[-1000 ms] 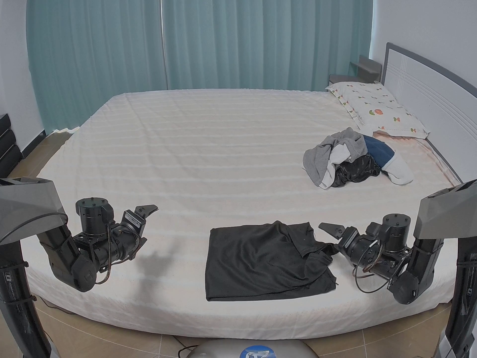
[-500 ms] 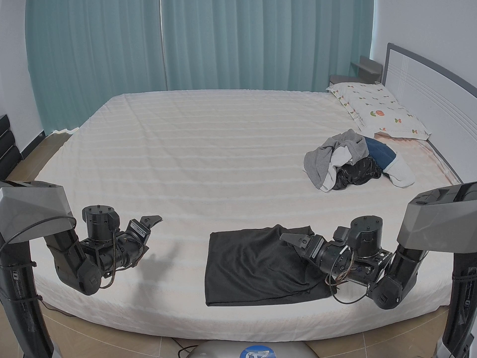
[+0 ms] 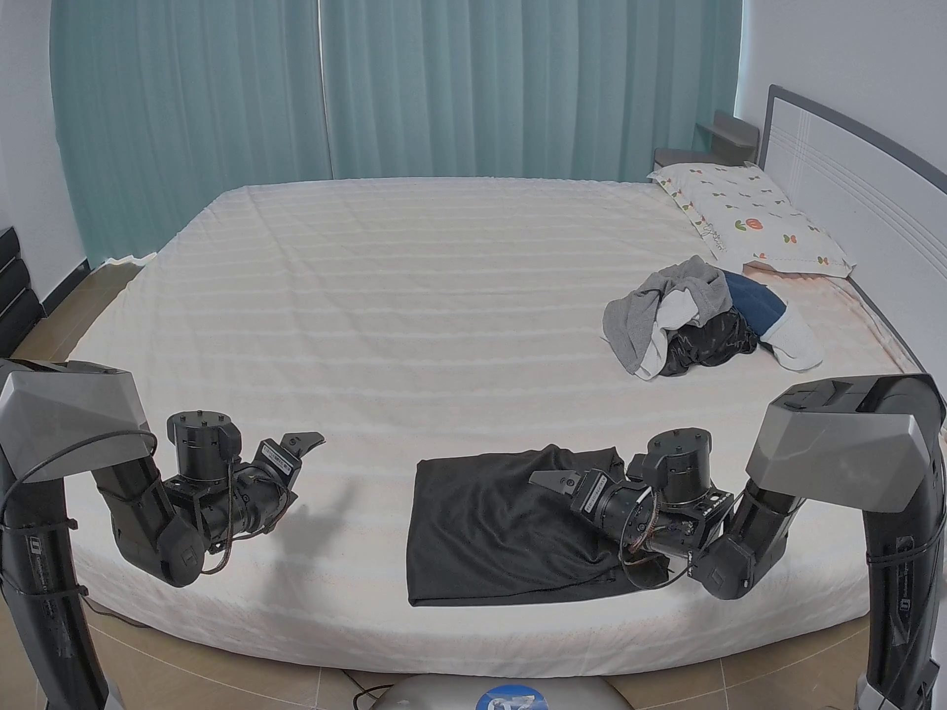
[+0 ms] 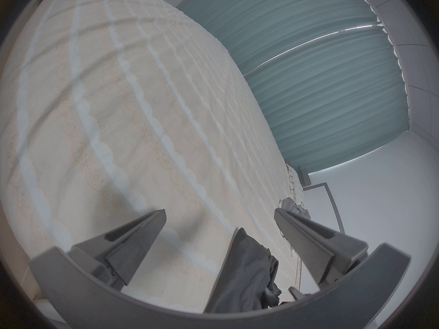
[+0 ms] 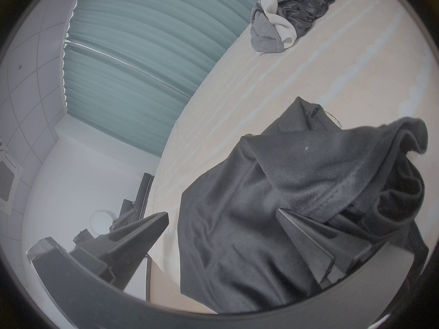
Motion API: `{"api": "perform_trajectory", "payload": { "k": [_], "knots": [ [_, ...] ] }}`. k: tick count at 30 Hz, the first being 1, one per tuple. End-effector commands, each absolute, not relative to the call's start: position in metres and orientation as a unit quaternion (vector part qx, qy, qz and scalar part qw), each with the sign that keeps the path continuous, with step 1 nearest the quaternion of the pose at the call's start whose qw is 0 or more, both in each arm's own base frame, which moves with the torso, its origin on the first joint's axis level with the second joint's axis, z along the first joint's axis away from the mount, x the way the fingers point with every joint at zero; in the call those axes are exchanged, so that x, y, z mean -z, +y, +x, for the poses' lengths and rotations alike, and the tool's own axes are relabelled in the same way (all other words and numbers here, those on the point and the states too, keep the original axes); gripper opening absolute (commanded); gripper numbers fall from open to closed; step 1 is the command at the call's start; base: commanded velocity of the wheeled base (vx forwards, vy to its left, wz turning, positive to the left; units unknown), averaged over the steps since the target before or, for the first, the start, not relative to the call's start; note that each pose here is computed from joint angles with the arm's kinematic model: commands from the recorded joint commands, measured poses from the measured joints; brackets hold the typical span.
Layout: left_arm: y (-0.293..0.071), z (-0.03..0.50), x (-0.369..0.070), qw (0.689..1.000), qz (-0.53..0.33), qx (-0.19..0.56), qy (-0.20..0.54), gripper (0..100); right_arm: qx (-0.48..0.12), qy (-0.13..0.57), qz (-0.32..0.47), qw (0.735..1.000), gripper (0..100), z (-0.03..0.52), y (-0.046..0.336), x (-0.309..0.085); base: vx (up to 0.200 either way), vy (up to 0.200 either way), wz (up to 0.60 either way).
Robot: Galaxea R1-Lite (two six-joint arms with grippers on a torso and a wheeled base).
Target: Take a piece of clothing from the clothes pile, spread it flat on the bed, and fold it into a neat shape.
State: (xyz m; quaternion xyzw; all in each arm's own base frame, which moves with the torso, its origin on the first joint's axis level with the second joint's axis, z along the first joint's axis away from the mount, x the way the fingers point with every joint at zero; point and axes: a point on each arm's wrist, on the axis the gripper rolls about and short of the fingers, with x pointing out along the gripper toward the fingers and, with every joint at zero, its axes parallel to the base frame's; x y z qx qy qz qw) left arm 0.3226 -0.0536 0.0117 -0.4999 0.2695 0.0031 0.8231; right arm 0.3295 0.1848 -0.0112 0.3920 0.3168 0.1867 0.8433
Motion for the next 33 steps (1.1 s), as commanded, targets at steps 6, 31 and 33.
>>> {"api": "perform_trajectory", "payload": {
  "k": [6,31,33],
  "knots": [
    [-0.053,0.325,-0.013,0.826,-0.5,-0.006,0.26,100,-0.137,0.267,0.383,0.874,100,0.376,0.159,-0.001,0.0,0.0,0.0],
    [-0.053,0.325,-0.011,0.826,-0.5,-0.005,0.26,100,-0.077,0.21,0.379,0.898,100,0.387,0.108,-0.02,0.0,0.0,0.0],
    [-0.053,0.325,-0.011,0.826,-0.5,-0.005,0.261,100,-0.07,0.21,0.367,0.904,100,0.386,0.096,-0.016,0.0,0.0,0.0]
  ]
}}
